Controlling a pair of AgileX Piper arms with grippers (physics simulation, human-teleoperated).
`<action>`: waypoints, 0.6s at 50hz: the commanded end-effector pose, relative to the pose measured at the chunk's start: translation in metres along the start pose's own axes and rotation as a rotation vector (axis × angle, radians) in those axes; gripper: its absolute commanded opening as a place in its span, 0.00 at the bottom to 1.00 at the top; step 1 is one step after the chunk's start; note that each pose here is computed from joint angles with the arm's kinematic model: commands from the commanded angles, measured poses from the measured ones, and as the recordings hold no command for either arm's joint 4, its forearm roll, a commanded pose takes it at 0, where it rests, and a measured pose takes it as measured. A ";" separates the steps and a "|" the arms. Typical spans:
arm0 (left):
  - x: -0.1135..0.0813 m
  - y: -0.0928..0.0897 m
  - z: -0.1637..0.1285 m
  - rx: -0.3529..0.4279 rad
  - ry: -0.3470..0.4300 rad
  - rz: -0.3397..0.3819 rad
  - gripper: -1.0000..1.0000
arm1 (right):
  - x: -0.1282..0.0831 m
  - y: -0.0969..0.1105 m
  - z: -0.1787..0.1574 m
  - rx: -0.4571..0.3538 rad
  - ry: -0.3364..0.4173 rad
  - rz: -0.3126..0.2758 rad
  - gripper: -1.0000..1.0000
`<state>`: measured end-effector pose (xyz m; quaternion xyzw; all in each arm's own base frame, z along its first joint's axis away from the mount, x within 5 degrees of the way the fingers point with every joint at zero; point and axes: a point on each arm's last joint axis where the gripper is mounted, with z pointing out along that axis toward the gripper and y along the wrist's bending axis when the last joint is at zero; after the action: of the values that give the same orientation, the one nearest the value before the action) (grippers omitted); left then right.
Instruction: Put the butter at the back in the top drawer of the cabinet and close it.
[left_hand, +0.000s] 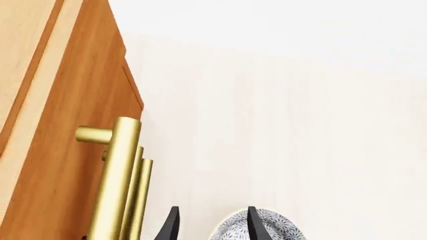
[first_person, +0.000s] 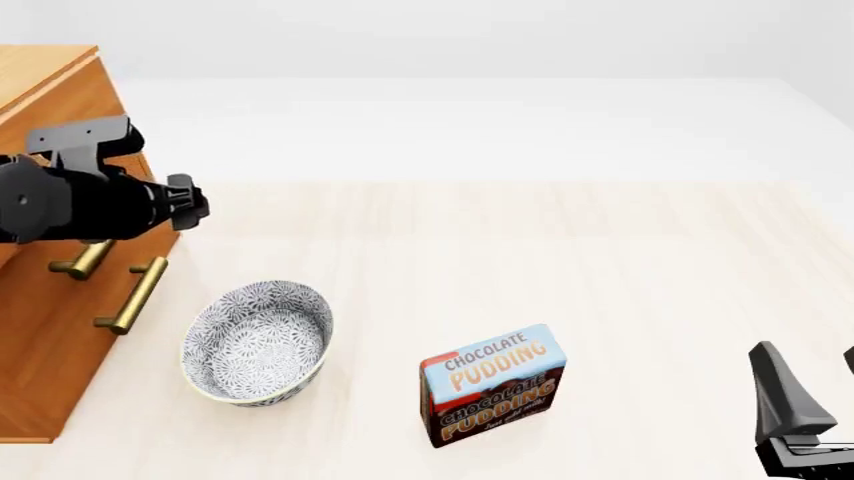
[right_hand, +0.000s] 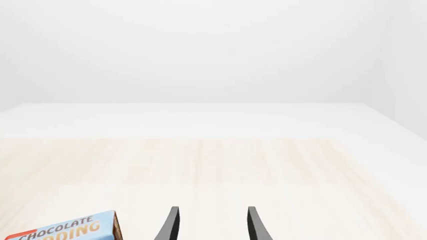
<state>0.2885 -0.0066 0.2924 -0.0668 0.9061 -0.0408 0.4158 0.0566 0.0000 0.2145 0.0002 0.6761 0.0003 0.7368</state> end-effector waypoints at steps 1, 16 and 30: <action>-0.007 0.005 -0.012 -0.011 -0.036 -0.008 1.00 | 0.000 0.000 0.000 0.000 0.000 0.000 1.00; -0.022 0.016 -0.017 -0.042 -0.073 -0.020 1.00 | 0.000 0.000 0.000 0.000 0.000 0.000 1.00; -0.029 0.027 -0.013 -0.074 -0.078 -0.008 1.00 | 0.000 0.000 0.000 0.000 0.000 0.000 1.00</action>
<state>0.2888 0.0073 0.3139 -0.0974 0.8931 -0.0493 0.4364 0.0566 0.0000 0.2145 0.0001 0.6761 0.0003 0.7368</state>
